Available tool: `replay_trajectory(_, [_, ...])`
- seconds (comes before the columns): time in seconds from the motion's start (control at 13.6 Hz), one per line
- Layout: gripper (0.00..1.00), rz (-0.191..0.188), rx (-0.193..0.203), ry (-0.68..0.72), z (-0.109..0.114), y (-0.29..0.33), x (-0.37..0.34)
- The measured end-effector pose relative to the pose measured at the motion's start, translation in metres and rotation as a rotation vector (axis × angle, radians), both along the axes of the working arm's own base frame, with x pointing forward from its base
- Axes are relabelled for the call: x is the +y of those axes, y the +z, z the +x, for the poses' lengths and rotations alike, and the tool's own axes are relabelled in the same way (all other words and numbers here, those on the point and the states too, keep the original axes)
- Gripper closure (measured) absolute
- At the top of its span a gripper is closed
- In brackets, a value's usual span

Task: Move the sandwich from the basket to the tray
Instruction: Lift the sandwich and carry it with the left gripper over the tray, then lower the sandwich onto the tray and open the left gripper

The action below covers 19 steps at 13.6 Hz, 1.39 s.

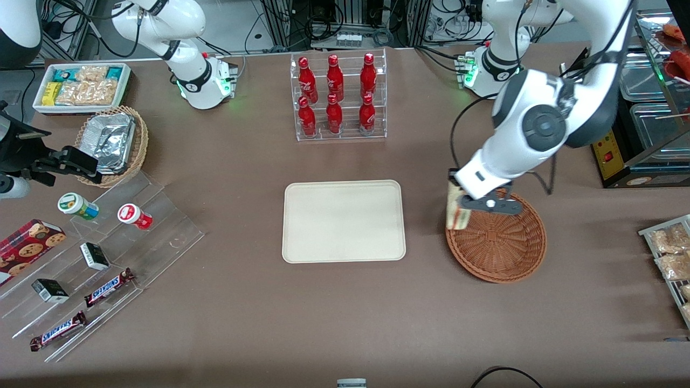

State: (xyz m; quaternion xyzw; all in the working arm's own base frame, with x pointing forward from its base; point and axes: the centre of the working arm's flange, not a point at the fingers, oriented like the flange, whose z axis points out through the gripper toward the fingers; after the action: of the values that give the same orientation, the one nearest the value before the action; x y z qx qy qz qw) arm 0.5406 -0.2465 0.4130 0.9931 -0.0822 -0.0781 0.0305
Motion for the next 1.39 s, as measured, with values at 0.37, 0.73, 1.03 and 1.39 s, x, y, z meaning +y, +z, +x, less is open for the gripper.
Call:
replay_trajectory(0.37, [0.85, -0.001, 0.047, 0.012, 0.004, -0.038, -0.08])
replay_trajectory(0.73, [0.85, 0.019, 0.048, 0.079, 0.017, -0.069, -0.138])
replay_trajectory(1.03, [0.85, -0.012, 0.014, 0.124, 0.023, -0.098, -0.17])
replay_trajectory(1.39, [0.85, -0.056, -0.018, 0.142, 0.028, -0.119, -0.181])
